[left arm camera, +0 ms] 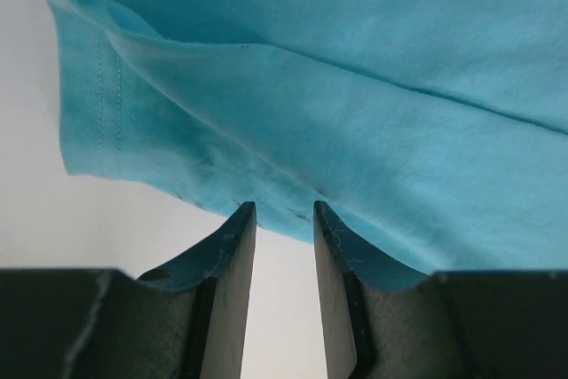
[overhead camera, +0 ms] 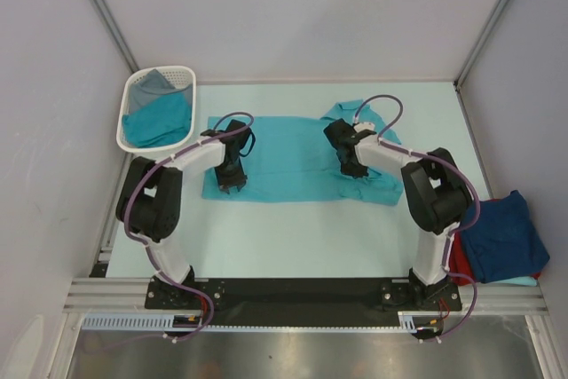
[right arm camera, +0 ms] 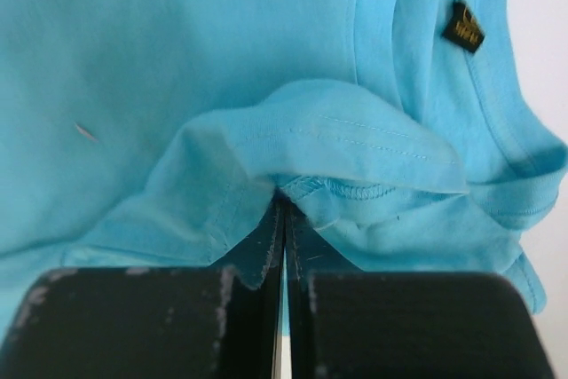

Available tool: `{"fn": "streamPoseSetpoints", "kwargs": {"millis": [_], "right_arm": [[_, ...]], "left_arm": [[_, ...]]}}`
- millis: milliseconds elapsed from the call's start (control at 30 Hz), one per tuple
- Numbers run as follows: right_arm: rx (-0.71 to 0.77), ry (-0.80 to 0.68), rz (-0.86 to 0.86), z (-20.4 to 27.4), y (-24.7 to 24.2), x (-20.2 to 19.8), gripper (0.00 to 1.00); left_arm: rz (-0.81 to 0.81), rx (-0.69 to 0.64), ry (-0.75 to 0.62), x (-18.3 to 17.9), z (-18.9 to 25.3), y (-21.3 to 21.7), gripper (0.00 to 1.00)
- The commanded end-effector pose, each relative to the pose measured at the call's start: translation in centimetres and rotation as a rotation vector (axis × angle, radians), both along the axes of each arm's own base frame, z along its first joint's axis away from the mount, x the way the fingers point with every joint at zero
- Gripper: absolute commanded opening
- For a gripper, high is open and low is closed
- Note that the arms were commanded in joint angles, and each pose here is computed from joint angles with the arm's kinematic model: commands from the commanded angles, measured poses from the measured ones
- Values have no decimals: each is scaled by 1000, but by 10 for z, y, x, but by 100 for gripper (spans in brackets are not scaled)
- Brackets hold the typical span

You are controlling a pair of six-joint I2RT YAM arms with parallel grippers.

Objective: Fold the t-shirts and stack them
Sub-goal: Fold the flattened tshirt in 1/3 of the way

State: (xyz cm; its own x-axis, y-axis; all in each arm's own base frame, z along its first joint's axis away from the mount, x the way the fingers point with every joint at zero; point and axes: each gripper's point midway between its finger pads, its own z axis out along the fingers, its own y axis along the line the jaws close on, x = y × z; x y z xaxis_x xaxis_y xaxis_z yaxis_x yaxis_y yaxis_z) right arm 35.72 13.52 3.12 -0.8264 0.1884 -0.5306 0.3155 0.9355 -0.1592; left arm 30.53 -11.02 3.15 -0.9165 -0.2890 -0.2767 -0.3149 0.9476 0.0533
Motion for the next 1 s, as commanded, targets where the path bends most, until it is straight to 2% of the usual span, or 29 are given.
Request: {"fn": "streamPoseSetpoints", "kwargs": {"millis": [0,367,700,867,967], "right_arm": [[16,-74,-13,17,6,32,0],[30,-106,-10,24,20,69,0],[12,-168,-32,39,9,107,0],[16,-214,-21,69,5,96,0],[33,-244,12,86,8,67,0]], "left_arm": [[-19,-7,8,-2,-4,-3,37],[-20,-2,21,-6,-8,-1,37],[-23,1,27,-8,-11,0,36],[-21,-7,6,-5,-5,-1,36],[-22,-11,-15,-2,0,-2,36]]}}
